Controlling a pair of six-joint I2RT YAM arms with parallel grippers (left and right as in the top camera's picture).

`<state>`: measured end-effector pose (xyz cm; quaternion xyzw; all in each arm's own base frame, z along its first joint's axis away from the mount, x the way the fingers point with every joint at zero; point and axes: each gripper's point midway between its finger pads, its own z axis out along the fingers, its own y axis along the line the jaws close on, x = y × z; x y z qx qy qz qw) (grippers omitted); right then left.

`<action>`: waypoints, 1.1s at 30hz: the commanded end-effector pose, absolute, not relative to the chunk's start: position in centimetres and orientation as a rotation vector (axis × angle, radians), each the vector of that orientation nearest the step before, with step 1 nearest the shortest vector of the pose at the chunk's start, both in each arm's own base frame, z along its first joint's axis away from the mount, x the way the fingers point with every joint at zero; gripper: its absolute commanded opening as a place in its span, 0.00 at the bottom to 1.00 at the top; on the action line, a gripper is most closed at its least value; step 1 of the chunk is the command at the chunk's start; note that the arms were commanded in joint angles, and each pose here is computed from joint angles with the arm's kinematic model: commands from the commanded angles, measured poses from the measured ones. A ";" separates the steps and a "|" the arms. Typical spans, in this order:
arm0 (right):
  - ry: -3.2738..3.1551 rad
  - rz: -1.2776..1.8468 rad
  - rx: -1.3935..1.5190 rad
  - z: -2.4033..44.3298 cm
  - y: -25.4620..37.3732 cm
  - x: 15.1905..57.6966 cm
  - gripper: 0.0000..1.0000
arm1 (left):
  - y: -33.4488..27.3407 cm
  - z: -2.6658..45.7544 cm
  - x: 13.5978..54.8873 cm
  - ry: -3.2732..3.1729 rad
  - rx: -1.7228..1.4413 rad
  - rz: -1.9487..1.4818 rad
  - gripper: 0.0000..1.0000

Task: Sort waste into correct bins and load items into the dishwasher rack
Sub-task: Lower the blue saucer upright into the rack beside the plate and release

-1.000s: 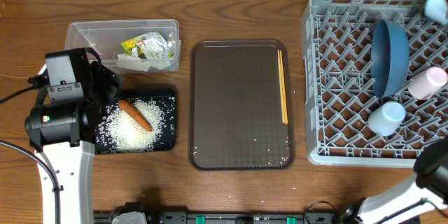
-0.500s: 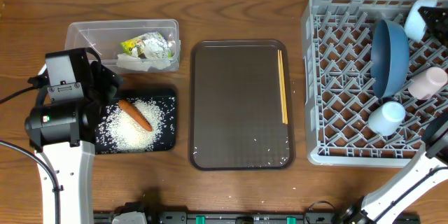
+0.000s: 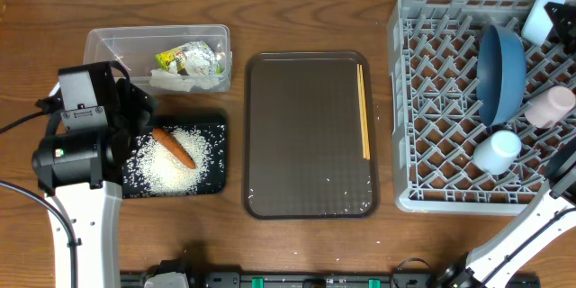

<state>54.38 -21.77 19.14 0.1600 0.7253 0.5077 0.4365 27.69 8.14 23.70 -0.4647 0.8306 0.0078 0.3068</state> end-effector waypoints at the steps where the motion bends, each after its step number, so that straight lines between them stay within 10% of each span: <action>1: 1.811 1.352 0.471 18.0 -21.5 54.4 0.01 | 8.4 23.7 27.6 2.192 -1.238 0.026 0.99; 27: 1.790 1.333 0.548 17.8 -25.2 52.0 0.15 | 8.4 23.7 27.6 2.192 -1.238 0.026 0.99; 31: 1.801 1.342 0.585 17.0 -25.5 51.5 0.27 | 8.4 23.7 27.6 2.192 -1.238 0.026 0.99; 33: 1.802 1.348 0.607 16.9 -25.7 51.3 0.49 | 8.4 23.7 27.6 2.192 -1.238 0.026 0.99</action>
